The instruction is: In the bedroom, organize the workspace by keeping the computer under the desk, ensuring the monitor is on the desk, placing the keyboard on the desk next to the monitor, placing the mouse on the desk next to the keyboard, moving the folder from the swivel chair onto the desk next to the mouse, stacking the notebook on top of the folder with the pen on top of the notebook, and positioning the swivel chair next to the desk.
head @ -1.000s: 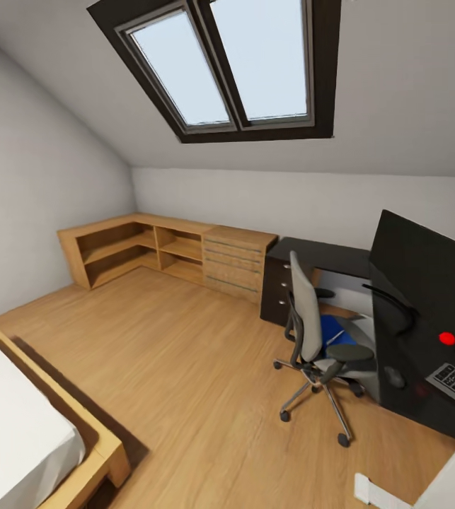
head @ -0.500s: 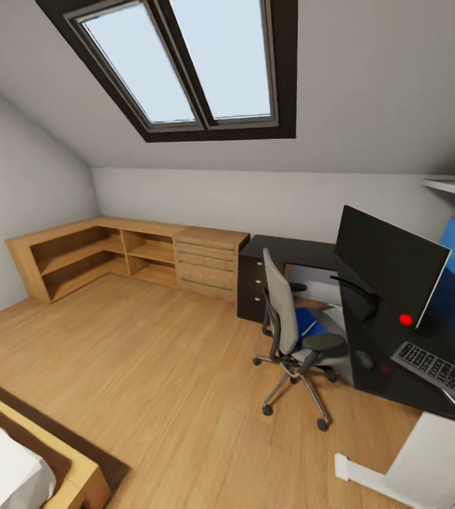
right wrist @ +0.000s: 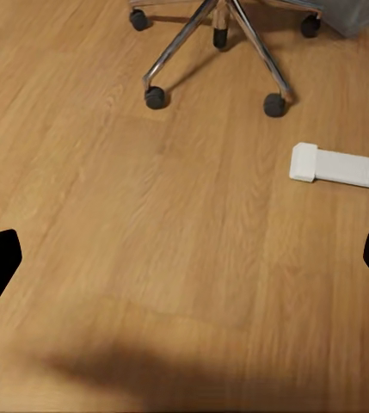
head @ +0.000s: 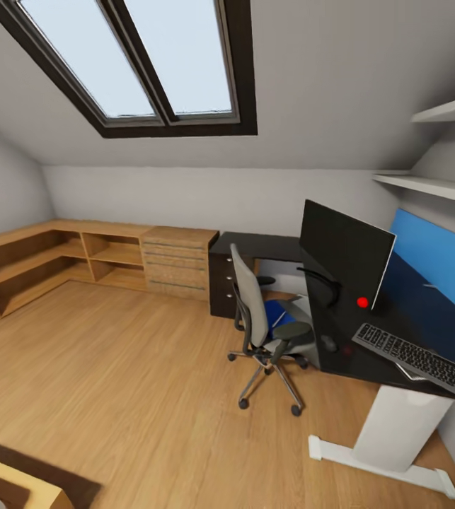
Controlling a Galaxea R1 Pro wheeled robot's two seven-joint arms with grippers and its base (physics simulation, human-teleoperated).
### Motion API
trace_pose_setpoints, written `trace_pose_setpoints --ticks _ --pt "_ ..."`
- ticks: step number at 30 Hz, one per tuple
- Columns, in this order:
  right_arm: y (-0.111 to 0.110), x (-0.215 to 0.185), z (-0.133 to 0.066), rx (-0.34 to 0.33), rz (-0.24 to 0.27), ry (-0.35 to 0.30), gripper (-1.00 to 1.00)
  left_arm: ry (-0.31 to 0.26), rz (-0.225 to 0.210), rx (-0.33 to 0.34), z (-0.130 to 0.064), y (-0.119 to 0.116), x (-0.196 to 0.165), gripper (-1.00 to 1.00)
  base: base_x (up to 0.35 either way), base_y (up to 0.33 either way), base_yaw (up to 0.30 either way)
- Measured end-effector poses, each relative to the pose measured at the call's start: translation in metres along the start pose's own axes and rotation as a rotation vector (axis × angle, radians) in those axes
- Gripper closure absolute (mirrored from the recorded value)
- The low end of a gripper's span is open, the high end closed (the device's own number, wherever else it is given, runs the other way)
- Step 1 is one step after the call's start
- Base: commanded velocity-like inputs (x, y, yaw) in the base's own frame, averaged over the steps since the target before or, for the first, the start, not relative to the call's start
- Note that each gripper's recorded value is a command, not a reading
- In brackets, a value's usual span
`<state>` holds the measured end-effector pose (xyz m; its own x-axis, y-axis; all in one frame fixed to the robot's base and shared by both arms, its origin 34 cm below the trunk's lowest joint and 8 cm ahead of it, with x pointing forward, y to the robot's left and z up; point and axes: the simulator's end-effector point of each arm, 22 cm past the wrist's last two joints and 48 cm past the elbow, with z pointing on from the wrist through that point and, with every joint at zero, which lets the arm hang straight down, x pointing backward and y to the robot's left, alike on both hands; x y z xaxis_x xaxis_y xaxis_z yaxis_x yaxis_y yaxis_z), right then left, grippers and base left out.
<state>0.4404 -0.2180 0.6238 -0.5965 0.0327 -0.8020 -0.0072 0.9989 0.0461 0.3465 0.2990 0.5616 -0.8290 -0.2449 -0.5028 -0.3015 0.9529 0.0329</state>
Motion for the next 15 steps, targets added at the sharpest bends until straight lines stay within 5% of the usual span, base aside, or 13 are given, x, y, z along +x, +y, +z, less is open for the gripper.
trace_pose_setpoints --ticks 15 --pt "-0.003 0.021 0.013 -0.001 -0.005 0.013 -1.0 0.017 -0.03 -0.043 0.021 0.023 0.011 -1.0 0.0 0.0 -0.238"
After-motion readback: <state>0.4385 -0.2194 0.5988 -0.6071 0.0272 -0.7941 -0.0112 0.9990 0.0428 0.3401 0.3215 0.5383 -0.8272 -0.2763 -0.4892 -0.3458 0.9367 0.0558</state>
